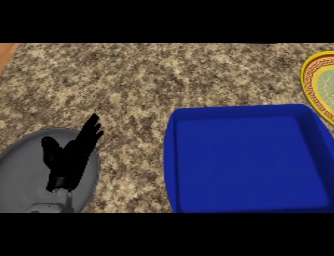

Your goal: Pick the squash from the tray and place it in the plate

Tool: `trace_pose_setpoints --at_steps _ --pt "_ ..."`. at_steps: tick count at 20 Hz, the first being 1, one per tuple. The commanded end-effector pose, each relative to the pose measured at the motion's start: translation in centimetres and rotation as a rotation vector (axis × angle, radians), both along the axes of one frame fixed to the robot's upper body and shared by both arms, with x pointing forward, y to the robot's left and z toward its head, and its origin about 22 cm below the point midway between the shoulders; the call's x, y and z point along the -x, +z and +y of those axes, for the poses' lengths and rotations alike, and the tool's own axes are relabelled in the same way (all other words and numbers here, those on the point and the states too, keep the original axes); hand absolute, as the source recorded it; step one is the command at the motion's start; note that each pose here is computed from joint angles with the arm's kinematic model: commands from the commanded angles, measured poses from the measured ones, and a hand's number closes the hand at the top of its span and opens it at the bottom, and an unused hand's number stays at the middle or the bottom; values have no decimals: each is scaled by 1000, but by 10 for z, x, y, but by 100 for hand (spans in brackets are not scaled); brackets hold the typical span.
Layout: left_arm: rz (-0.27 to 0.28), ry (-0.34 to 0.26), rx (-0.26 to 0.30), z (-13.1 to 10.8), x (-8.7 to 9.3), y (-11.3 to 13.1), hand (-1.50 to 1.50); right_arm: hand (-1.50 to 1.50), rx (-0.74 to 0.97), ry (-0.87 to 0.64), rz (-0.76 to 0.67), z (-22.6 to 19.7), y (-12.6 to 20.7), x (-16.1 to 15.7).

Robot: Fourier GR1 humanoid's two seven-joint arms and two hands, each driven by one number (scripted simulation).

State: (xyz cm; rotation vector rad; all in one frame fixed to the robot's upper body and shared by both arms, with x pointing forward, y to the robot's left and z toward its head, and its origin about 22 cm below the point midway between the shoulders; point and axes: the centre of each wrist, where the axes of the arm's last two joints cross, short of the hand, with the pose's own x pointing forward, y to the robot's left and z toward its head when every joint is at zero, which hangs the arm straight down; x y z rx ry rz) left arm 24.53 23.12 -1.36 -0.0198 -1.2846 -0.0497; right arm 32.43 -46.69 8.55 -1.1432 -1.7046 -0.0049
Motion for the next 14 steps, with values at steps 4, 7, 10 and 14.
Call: trace_pose_setpoints --at_steps 4,7,10,14 --pt "65 -33 -1 -3 -5 -2 0 150 -55 -86 182 -32 -5 -3" --pt "60 -58 -6 -11 4 -13 0 -150 53 -68 386 -37 -15 4" --pt "37 -50 6 -8 -6 -3 0 -150 3 21 406 -30 -22 -3" --pt "55 -49 -1 -25 -9 -4 0 -150 -72 140 347 -20 -11 -19"
